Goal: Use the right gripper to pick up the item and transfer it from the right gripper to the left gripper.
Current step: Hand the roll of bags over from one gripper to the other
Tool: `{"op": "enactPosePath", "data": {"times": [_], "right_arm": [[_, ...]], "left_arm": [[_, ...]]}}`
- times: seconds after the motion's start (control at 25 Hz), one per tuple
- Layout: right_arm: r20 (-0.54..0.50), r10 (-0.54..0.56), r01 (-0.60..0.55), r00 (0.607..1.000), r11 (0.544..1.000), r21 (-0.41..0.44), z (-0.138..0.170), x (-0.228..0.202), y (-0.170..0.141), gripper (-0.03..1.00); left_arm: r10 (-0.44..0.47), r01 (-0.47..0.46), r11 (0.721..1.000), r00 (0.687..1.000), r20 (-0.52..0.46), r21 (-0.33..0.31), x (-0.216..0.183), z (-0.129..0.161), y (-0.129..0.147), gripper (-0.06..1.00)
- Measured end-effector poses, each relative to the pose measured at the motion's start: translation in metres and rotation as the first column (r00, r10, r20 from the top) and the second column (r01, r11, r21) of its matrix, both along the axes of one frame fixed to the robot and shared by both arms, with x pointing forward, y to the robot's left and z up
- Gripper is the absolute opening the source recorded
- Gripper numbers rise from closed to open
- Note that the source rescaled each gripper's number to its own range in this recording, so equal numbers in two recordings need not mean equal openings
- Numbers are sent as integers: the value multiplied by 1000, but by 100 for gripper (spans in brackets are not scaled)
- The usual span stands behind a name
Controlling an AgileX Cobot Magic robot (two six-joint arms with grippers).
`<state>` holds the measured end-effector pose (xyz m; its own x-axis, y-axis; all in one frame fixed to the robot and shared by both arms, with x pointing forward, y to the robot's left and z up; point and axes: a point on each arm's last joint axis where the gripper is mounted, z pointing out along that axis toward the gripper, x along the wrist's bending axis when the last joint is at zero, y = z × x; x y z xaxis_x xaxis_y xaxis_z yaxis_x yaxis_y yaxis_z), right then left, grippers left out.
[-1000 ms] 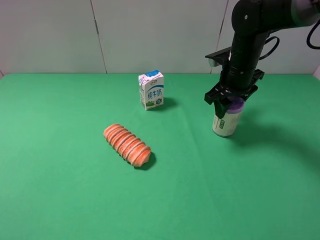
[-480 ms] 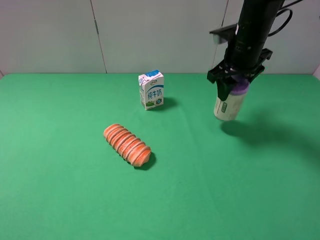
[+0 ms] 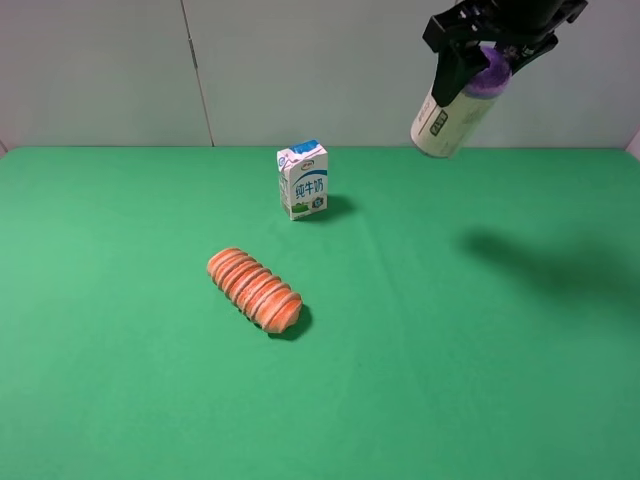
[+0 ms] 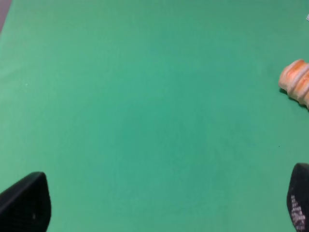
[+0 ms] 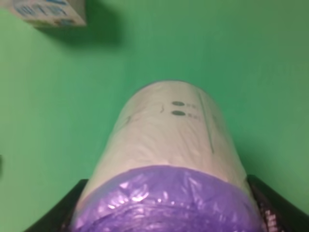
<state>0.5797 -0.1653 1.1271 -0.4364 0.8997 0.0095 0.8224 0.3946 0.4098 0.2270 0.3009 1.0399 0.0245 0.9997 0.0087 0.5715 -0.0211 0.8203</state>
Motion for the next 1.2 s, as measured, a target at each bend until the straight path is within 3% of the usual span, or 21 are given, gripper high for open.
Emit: {"op": "enactPosePath", "data": {"times": [0.6,1.2], "right_arm": [[1,30,-29,1000,977,209,31,-26,11,1],[44,315,-318,948,932,173,39,-80,84,1]], "left_arm": [[0,0,1000,1000,0,0,0,0,0,93],[0,0,1000,1000,0,0,0,0,0,93]]}}
